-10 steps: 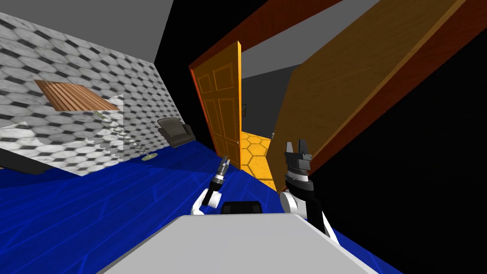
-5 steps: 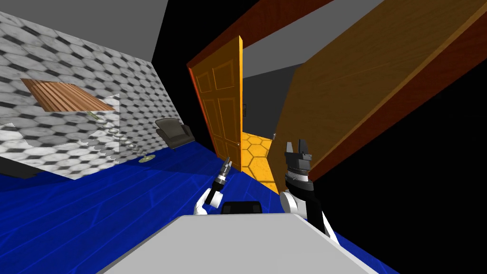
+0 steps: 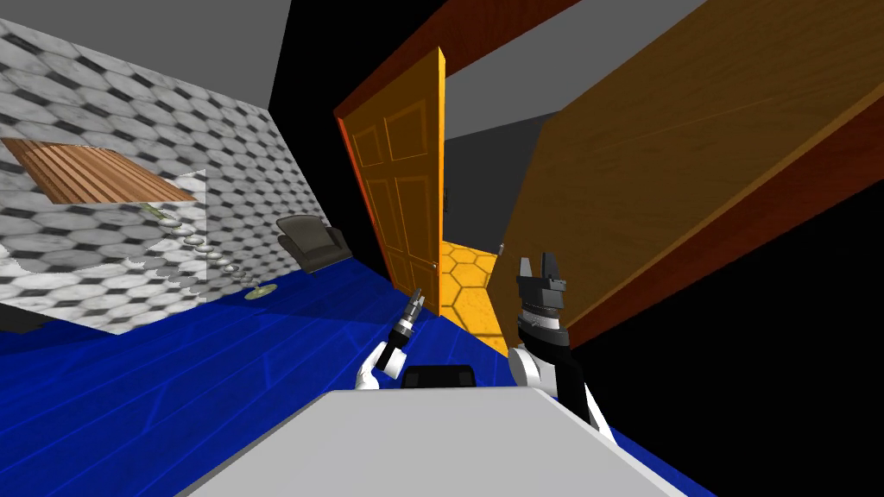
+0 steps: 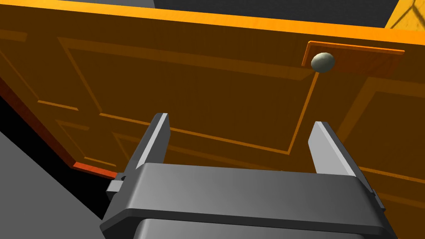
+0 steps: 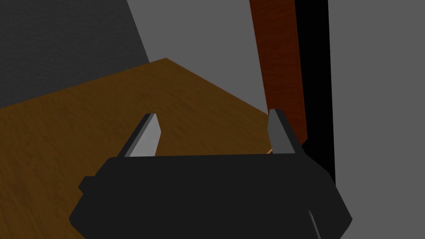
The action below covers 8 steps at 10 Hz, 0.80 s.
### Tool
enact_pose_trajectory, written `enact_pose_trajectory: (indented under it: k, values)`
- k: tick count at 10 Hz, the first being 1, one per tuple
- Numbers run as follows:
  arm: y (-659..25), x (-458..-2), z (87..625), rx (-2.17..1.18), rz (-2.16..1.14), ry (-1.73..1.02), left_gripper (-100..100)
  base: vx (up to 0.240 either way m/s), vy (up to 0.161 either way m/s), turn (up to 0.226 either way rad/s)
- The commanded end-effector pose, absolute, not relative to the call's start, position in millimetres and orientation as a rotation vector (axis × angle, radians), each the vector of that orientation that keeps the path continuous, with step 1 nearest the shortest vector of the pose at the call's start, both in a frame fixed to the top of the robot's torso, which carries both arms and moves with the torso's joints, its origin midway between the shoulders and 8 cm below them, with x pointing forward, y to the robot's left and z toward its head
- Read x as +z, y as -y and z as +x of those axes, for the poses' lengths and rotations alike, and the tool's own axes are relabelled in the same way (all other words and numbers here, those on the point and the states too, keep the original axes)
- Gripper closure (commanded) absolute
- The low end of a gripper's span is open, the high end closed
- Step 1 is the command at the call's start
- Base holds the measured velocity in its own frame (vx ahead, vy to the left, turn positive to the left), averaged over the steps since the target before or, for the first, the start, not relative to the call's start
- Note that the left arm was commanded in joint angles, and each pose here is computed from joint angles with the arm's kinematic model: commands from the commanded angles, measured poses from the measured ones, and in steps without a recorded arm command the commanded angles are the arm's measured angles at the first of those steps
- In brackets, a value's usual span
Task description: Push the door open
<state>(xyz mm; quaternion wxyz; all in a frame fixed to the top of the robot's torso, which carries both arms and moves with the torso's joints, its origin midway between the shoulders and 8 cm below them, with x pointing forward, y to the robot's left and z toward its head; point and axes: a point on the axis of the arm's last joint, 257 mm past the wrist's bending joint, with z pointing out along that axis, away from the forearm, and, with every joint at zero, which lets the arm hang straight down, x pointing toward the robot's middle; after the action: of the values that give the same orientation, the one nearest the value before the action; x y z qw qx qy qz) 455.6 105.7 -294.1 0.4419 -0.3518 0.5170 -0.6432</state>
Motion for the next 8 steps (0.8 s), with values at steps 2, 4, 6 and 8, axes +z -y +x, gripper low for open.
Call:
enact_pose_trajectory:
  k: [2,4,6,8]
  values:
    - [-98,-308,455,-1.598,-0.88,-1.322,-100,0.099,0.054,-0.01]
    - [-91,-322,454,-1.599,-0.886,-1.363,-100,0.109,0.046,-0.01]
    - [-86,-331,453,-1.599,-0.89,-1.391,-100,0.126,0.056,-0.016]
    - [-82,-339,452,-1.599,-0.893,-1.415,-100,0.094,0.034,-0.007]
